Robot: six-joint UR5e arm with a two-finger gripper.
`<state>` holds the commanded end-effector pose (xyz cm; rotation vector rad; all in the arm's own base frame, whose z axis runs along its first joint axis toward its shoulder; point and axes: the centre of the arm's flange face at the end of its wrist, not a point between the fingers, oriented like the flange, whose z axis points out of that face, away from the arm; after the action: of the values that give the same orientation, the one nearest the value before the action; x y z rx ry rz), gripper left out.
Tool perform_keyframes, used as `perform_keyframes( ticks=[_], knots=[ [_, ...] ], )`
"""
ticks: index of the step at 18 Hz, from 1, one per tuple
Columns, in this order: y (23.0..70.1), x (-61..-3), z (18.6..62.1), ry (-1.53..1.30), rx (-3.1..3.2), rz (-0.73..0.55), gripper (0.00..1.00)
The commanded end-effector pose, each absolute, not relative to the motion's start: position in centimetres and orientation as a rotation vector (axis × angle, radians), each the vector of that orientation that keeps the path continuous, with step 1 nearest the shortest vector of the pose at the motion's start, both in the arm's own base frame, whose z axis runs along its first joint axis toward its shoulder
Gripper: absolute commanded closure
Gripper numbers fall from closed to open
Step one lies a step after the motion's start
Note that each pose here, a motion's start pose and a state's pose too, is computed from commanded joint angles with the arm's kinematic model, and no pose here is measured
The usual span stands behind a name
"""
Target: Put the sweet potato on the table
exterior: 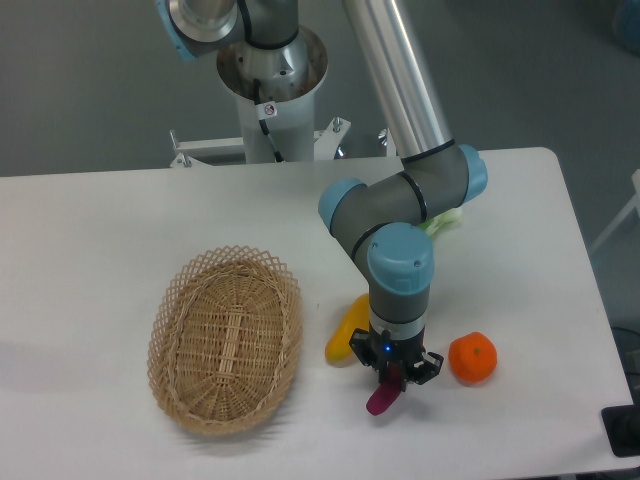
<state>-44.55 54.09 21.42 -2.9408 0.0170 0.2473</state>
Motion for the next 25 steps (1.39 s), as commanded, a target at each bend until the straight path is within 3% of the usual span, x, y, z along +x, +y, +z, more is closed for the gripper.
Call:
perform_keyframes(
  ticks=[1, 2, 11, 17, 25],
  knots=[
    [54.2, -44.7, 21.8, 0.017, -2.936, 0.257, 0.10],
    [54.3, -44.8, 22.5, 0.019, -2.928, 0.271, 0.00],
    [53.8, -45.6, 33.1, 0.138, -2.878, 0.426, 0.00],
    [47.8, -47.5, 40.6, 0.318, -3.003, 0.319, 0.00],
    [39.2, -49.6, 44.7, 0.601, -3.028, 0.199, 0.00]
  ],
)
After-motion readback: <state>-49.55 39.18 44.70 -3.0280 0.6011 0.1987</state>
